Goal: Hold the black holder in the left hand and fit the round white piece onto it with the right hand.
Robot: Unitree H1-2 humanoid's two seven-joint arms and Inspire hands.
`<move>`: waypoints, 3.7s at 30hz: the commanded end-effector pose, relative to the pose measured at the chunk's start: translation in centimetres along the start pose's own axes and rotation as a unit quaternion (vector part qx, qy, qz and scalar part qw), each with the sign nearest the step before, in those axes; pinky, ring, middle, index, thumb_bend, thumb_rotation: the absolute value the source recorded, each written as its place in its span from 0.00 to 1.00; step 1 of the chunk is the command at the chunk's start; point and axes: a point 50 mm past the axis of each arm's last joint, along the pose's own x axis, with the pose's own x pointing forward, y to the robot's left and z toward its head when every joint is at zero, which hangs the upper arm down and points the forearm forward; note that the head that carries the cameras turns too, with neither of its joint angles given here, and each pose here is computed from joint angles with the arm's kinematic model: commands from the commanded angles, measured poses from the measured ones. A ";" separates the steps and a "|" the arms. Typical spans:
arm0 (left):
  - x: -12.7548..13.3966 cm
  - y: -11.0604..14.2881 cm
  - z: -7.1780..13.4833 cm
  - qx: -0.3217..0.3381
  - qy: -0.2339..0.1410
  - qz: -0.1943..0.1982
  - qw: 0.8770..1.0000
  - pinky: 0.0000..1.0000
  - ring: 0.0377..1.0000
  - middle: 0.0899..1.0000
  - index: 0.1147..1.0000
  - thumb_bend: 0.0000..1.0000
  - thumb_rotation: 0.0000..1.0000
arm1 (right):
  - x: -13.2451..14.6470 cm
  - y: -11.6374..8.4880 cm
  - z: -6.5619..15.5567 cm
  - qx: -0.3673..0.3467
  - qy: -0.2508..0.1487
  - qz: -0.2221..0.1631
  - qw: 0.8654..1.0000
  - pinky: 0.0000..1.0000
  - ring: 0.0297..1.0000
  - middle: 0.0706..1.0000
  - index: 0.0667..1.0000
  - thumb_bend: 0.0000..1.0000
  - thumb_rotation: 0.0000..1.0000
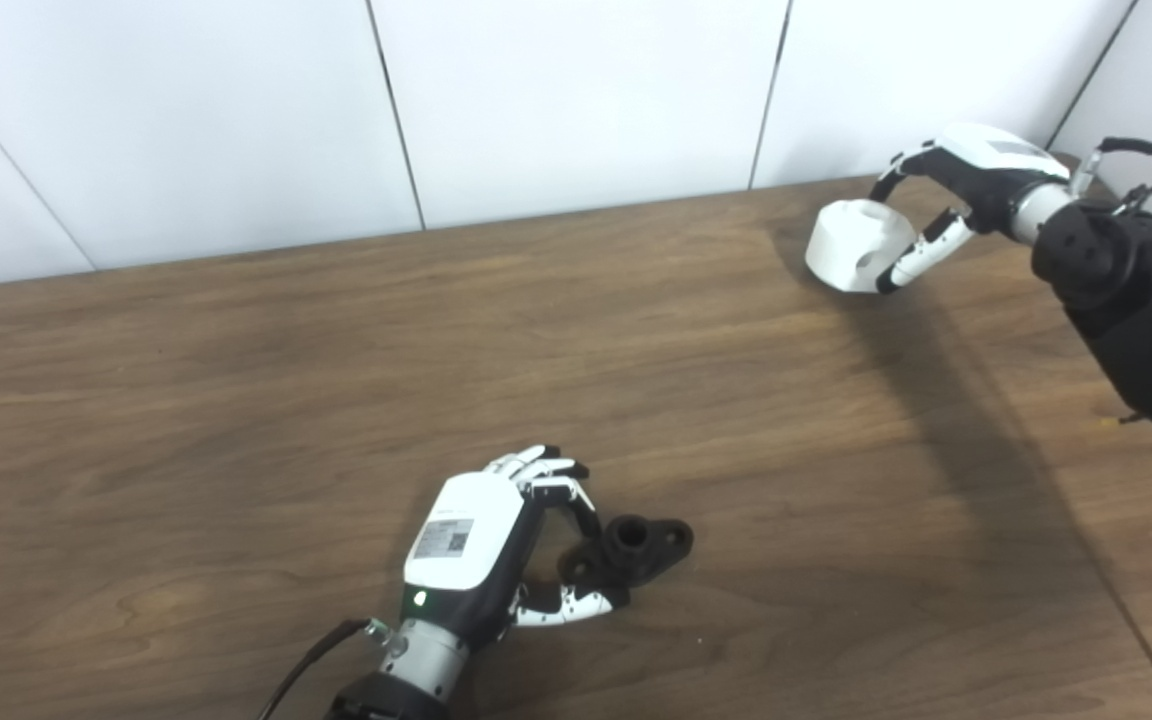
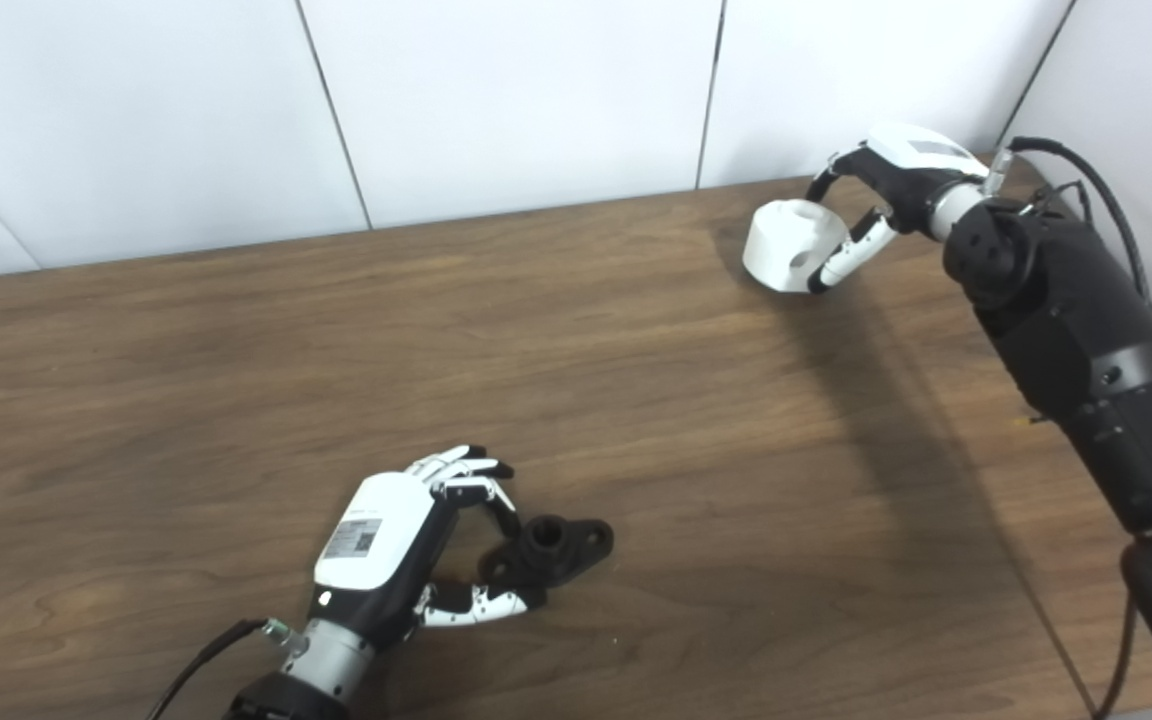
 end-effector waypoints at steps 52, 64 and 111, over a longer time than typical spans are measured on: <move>-0.6 -2.7 -2.0 -0.007 0.059 -0.067 0.996 0.82 0.87 0.77 0.42 0.52 0.05 | 0.7 -4.0 1.9 -0.054 -0.018 -0.004 0.998 1.00 1.00 0.93 0.79 0.95 0.22; -0.5 -2.7 -2.1 -0.003 0.059 -0.070 0.996 0.83 0.87 0.76 0.42 0.52 0.05 | 0.9 -3.8 2.1 -0.051 -0.027 -0.014 0.998 1.00 1.00 0.92 0.76 0.93 0.22; -0.3 -2.9 -2.8 -0.007 0.063 -0.069 0.996 0.81 0.88 0.77 0.42 0.52 0.05 | 0.5 -3.1 1.5 -0.053 -0.028 -0.012 0.998 1.00 1.00 0.91 0.67 0.84 0.12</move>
